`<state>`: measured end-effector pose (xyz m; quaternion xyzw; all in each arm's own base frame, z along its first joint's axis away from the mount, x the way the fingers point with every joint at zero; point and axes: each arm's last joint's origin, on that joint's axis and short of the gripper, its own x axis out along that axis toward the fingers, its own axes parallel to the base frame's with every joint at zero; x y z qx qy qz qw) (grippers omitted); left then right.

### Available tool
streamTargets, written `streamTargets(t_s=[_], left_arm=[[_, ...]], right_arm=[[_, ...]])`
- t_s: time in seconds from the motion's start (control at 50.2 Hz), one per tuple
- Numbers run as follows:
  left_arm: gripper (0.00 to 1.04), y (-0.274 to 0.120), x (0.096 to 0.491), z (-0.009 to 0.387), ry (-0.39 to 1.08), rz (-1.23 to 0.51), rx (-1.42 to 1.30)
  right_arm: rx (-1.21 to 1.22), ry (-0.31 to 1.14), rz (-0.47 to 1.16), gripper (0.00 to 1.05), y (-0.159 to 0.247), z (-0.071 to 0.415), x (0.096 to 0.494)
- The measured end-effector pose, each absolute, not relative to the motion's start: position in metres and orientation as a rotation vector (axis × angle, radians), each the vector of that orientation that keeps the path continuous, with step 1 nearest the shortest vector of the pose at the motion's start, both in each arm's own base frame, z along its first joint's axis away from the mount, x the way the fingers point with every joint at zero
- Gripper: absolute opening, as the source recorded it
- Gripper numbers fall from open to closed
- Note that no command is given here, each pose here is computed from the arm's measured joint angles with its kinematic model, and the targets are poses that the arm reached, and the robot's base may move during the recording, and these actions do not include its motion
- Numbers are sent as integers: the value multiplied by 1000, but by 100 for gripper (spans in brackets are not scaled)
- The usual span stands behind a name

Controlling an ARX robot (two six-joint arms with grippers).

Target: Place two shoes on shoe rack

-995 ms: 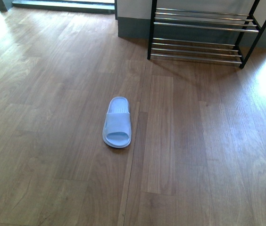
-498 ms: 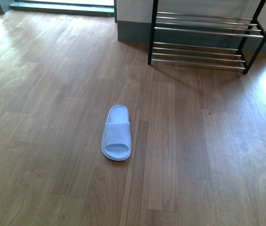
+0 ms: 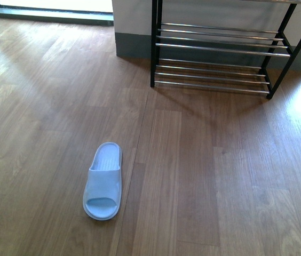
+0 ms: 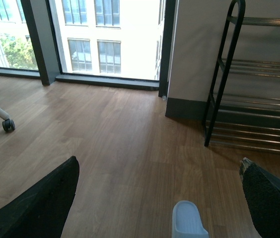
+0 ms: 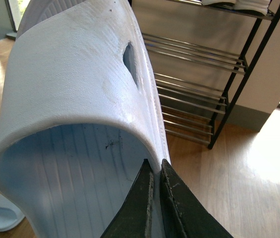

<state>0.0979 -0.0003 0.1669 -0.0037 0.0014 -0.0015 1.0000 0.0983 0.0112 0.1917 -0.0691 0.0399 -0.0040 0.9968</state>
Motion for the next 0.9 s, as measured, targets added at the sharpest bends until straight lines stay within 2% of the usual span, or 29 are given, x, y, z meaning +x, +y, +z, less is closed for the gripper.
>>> streamTargets(t_s=[0.896], left_arm=[[95,0,98,167,3,-3,-7]], right_arm=[[-138,80,-5,2,11,192,98]])
